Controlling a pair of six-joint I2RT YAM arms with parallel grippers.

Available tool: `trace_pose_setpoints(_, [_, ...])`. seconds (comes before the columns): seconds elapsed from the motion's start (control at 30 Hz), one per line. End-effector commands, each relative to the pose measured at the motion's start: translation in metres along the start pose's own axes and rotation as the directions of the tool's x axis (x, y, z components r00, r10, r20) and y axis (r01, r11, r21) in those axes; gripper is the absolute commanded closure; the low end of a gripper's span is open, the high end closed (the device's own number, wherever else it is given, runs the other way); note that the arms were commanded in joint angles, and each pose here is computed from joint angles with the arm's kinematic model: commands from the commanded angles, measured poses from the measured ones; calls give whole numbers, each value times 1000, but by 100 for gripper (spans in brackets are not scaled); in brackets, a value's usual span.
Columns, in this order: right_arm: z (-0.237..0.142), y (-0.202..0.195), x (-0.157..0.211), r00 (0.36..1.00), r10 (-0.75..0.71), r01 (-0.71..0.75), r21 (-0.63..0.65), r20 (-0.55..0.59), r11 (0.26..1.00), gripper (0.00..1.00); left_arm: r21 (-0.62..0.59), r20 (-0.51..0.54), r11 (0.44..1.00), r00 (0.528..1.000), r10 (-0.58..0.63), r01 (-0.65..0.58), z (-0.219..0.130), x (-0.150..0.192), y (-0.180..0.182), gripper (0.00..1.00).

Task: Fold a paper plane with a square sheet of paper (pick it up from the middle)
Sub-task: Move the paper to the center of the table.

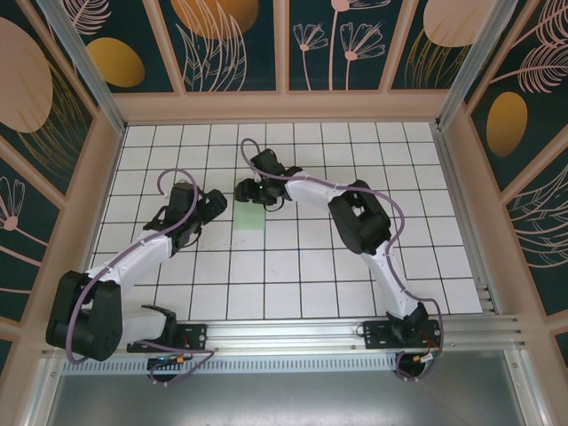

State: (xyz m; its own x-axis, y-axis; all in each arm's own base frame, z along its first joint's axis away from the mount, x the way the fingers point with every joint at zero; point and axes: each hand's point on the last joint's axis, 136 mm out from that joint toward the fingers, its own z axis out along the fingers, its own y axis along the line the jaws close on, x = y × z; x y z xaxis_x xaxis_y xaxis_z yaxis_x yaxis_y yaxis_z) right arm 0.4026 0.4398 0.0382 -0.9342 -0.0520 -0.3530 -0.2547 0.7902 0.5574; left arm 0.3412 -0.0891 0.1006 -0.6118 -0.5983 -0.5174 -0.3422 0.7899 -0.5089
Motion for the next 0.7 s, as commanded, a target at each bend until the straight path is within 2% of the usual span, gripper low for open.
trace_pose_setpoints(0.0, [8, -16, 16, 998, -19, 22, 53, -68, 998, 40, 56, 0, 998, 1000, -1, 1, 2, -5, -14, 2])
trace_pose_setpoints(0.17, [3, -50, 47, 985, -54, 76, 134, -164, 988, 40, 116, -42, 993, 998, 40, -35, 6, 0, -27, 2])
trace_pose_setpoints(0.27, [-16, -74, 72, 972, -91, 132, 184, -217, 974, 40, 182, -66, 982, 996, 67, -54, 6, 4, -40, 2])
trace_pose_setpoints(0.43, [-57, -84, 107, 951, -177, 217, 143, -254, 966, 41, 327, -108, 944, 991, 84, -44, 3, 14, -65, 3])
trace_pose_setpoints(0.57, [-86, -65, 83, 980, -139, 152, 85, -140, 985, 41, 420, -151, 907, 984, 98, -26, 2, 27, -87, 6])
trace_pose_setpoints(0.67, [-118, -51, 55, 1000, -23, 23, 43, 2, 999, 39, 483, -198, 876, 974, 113, -3, 2, 41, -107, 11])
